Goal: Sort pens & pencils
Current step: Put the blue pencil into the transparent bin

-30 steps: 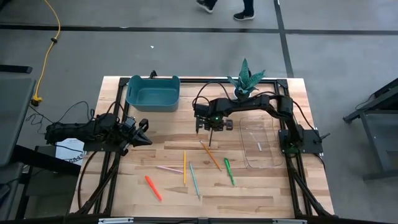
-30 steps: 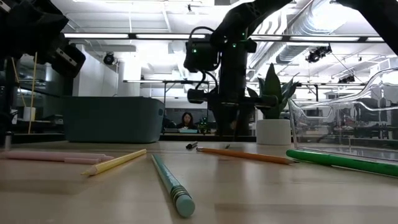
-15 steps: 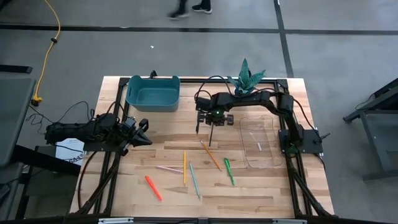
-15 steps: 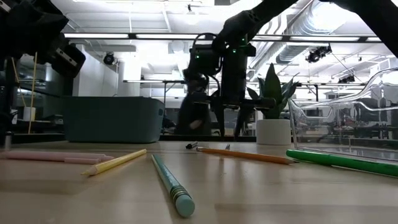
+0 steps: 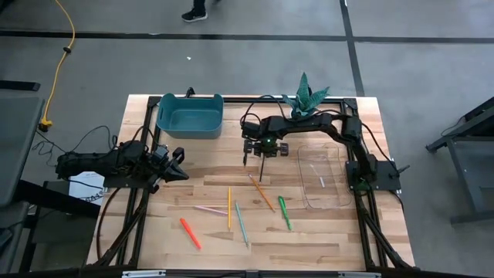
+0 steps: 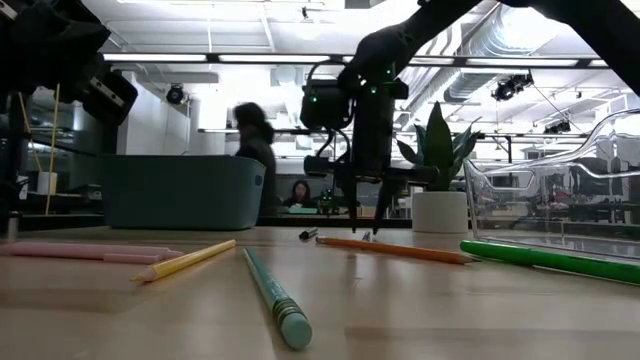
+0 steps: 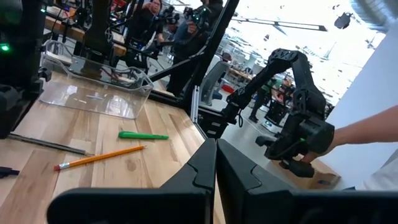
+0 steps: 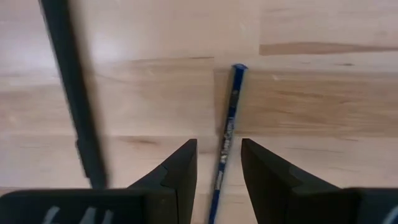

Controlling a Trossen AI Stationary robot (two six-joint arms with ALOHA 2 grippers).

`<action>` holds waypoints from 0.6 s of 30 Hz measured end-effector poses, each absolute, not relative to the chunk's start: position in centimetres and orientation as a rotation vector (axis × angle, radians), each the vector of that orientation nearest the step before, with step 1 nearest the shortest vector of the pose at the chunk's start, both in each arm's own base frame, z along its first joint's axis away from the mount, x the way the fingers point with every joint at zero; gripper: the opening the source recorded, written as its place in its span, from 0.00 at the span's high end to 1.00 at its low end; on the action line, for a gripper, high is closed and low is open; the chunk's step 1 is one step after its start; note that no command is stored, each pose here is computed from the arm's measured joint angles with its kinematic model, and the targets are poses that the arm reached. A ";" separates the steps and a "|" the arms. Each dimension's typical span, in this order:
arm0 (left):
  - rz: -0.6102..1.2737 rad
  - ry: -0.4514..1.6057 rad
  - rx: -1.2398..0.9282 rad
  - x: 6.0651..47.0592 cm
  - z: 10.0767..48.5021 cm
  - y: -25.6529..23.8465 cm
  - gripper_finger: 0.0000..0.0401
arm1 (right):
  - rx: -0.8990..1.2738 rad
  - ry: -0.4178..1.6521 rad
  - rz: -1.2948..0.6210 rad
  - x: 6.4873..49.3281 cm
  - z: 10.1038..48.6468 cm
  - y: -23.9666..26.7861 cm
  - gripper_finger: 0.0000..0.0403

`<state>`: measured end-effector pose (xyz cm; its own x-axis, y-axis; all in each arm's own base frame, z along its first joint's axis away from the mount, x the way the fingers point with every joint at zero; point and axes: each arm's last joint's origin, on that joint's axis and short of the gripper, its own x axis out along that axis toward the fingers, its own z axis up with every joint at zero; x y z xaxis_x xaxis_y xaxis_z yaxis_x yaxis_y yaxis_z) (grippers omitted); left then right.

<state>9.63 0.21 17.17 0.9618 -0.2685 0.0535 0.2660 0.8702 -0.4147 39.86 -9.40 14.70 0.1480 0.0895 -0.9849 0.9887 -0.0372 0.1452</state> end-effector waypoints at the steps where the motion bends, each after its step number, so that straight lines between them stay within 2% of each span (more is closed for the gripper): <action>1: -0.279 0.006 -0.433 9.6 17.2 0.2 1.00 | 1.367 1.150 -1.074 39.9 14.6 -9.4 0.72; 18: -0.279 0.006 -0.432 9.6 17.2 0.2 1.00 | 1.339 1.205 -1.117 39.3 14.4 -9.4 0.72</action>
<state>9.63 0.22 17.18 0.9619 -0.2681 0.0532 0.2656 0.8706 -0.4141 39.33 -9.37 14.42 0.0853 0.0971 -0.9916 0.9961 -0.0303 0.0827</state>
